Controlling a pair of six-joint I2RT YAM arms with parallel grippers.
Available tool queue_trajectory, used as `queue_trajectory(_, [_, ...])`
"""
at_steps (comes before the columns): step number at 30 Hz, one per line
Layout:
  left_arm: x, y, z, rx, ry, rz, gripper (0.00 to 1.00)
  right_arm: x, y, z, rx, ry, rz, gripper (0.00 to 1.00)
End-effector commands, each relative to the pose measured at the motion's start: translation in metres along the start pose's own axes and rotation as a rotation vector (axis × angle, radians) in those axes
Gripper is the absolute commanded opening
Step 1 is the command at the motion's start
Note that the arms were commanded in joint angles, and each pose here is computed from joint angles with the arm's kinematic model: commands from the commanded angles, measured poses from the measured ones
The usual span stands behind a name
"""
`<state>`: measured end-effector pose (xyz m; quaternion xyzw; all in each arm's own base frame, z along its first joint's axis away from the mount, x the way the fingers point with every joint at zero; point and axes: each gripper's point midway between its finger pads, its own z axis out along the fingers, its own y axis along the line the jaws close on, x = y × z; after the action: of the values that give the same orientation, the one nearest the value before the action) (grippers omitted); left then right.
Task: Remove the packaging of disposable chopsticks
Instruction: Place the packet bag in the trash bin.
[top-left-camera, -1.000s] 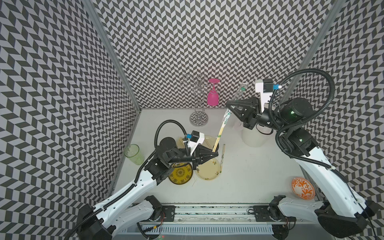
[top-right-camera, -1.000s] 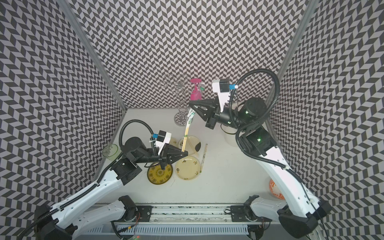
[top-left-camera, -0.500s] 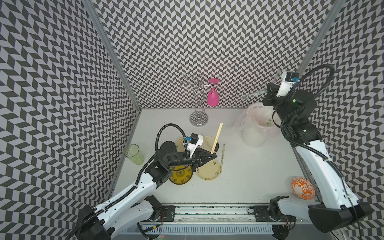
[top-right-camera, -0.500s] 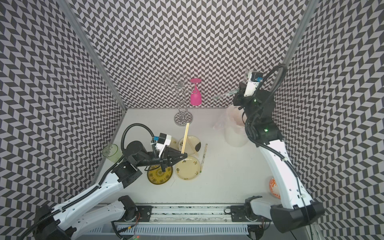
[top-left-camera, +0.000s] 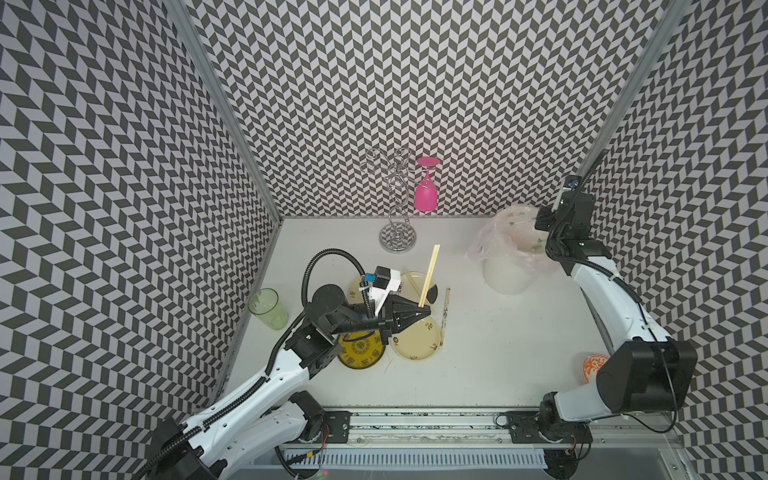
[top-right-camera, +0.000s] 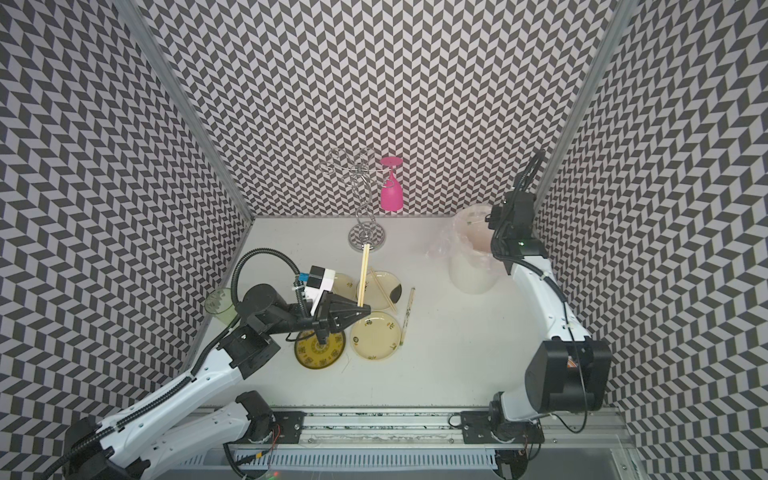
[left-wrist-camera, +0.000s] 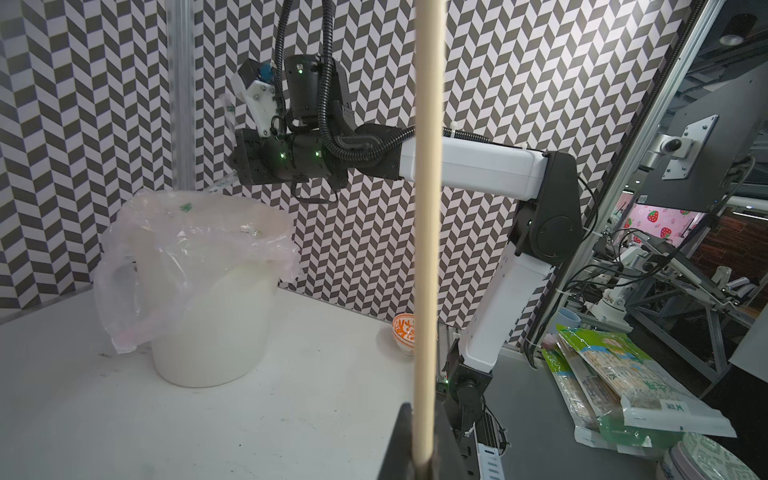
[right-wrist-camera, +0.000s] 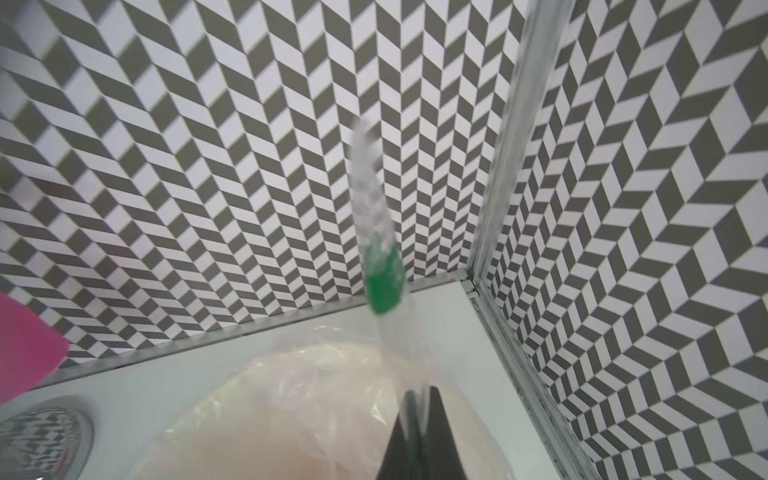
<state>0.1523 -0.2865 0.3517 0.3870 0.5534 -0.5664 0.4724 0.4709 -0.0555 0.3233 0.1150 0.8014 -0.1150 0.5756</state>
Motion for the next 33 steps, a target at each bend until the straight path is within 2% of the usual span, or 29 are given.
queue_trajectory(1, [-0.004, 0.004, -0.002, -0.028, -0.022, 0.008, 0.0, -0.004, 0.001, -0.004, -0.005, -0.018, 0.029, 0.0])
queue_trajectory(5, [-0.004, 0.007, -0.003, -0.045, -0.025, 0.005, 0.0, 0.015, 0.006, -0.011, -0.039, 0.016, 0.014, 0.0])
queue_trajectory(6, [-0.003, 0.008, -0.003, -0.045, -0.025, 0.002, 0.0, 0.02, 0.007, -0.013, -0.041, 0.023, 0.01, 0.04])
queue_trajectory(11, [-0.003, 0.012, -0.003, -0.062, -0.025, -0.007, 0.0, 0.031, 0.018, -0.019, -0.105, 0.063, 0.014, 0.44])
queue_trajectory(12, [-0.002, 0.015, -0.002, -0.073, -0.022, -0.013, 0.0, 0.027, 0.021, -0.021, -0.125, 0.063, 0.027, 0.52])
queue_trajectory(15, [0.003, 0.028, -0.002, -0.137, -0.005, -0.047, 0.0, 0.007, 0.036, -0.035, -0.226, 0.043, 0.072, 0.65])
queue_trajectory(19, [0.019, 0.049, -0.005, -0.243, 0.023, -0.164, 0.0, -0.018, 0.053, -0.047, -0.295, 0.057, 0.085, 0.92])
queue_trajectory(22, [0.034, 0.061, -0.014, -0.324, 0.014, -0.303, 0.0, -0.019, 0.053, -0.048, -0.28, 0.088, 0.08, 0.96])
queue_trajectory(23, [0.042, 0.063, -0.018, -0.343, 0.011, -0.353, 0.0, -0.014, 0.05, -0.046, -0.253, 0.101, 0.08, 0.98])
queue_trajectory(27, [0.062, 0.061, -0.032, -0.376, -0.007, -0.486, 0.0, 0.016, 0.043, -0.03, -0.183, 0.198, 0.055, 0.98])
queue_trajectory(31, [0.06, 0.061, -0.045, -0.438, -0.026, -0.484, 0.0, 0.05, 0.014, -0.008, 0.028, 0.29, 0.003, 0.97])
queue_trajectory(33, [0.053, 0.061, -0.048, -0.455, -0.034, -0.463, 0.0, 0.057, 0.01, -0.003, 0.05, 0.32, 0.007, 0.97])
